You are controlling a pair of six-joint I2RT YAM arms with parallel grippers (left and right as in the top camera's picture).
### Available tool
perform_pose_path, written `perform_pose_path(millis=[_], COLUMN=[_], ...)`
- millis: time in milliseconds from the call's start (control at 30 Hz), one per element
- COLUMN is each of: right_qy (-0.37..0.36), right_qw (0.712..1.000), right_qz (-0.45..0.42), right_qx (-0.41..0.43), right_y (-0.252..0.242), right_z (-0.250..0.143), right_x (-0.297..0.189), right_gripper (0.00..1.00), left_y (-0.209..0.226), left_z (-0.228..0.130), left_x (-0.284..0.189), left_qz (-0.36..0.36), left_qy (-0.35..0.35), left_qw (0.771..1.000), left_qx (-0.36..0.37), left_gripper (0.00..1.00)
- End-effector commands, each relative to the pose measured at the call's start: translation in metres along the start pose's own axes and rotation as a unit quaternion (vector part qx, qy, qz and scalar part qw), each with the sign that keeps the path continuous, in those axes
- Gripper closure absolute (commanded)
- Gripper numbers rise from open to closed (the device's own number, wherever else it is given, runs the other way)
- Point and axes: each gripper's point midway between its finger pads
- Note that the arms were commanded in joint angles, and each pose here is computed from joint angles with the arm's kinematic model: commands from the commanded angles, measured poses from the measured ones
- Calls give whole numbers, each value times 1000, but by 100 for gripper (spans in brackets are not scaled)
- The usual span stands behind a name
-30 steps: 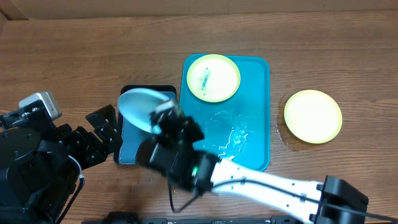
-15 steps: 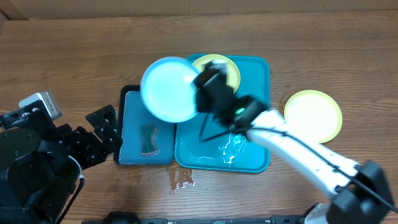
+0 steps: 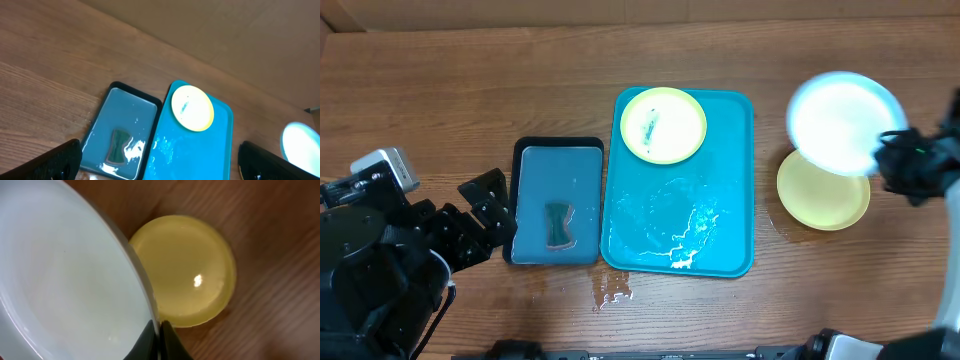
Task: Clean dirty plates on tray and stack at the side
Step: 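Carry the light-blue plate right and stack it on the yellow plate, then slide the remaining yellow plate down the tray with the right gripper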
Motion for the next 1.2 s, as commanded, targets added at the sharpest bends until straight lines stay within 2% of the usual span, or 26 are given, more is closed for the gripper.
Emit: perform_pose_path(millis=[0, 200, 333, 367, 400, 433, 500, 567, 733, 867, 1033, 1167], right_qy=[38, 138, 168, 167, 166, 160, 149, 134, 75, 27, -39, -82], right_qw=[999, 987, 982, 983, 983, 985, 988, 990, 976, 945, 916, 898], right_qz=[-26, -62, -66, -65, -64, -59, -32, -7, 69, 123, 119, 99], right_qx=[29, 58, 51, 45, 41, 27, -8, -48, -194, -301, -382, -421], right_y=[-38, -67, -65, -63, -60, -51, -33, -13, 65, 131, 186, 225], right_z=[6, -23, -35, -35, -35, -35, -34, -33, -41, -59, -69, -73], right_x=[21, 81, 92, 92, 91, 87, 80, 70, 34, 23, 38, 73], right_gripper=[96, 96, 96, 95, 86, 69, 60, 56, 53, 53, 53, 51], left_y=[-3, -3, -3, -3, -3, -3, -3, -3, -3, -3, -3, -3], left_z=[2, 2, 2, 2, 2, 2, 2, 2, 2, 2, 2, 2], left_x=[-2, -2, -2, -2, -2, -2, -2, -2, -2, -2, -2, -2], left_qz=[-7, -7, -7, -7, -7, -7, -7, -7, -7, -7, -7, -7], left_qy=[-2, -2, -2, -2, -2, -2, -2, -2, -2, -2, -2, -2], left_qw=[1000, 1000, 1000, 1000, 1000, 1000, 1000, 1000, 1000, 1000, 1000, 1000], left_qx=[7, 7, 7, 7, 7, 7, 7, 7, 7, 7, 7, 7], left_gripper=[0, 0, 0, 0, 0, 0, 0, 0, 0, 0, 0, 0])
Point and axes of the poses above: each gripper's point midway between its finger pads, its own x axis out along the fingers, its own y axis along the line the jaws close on, z = x × y, and after that the axes turned 15 degrees about -x, right-handed
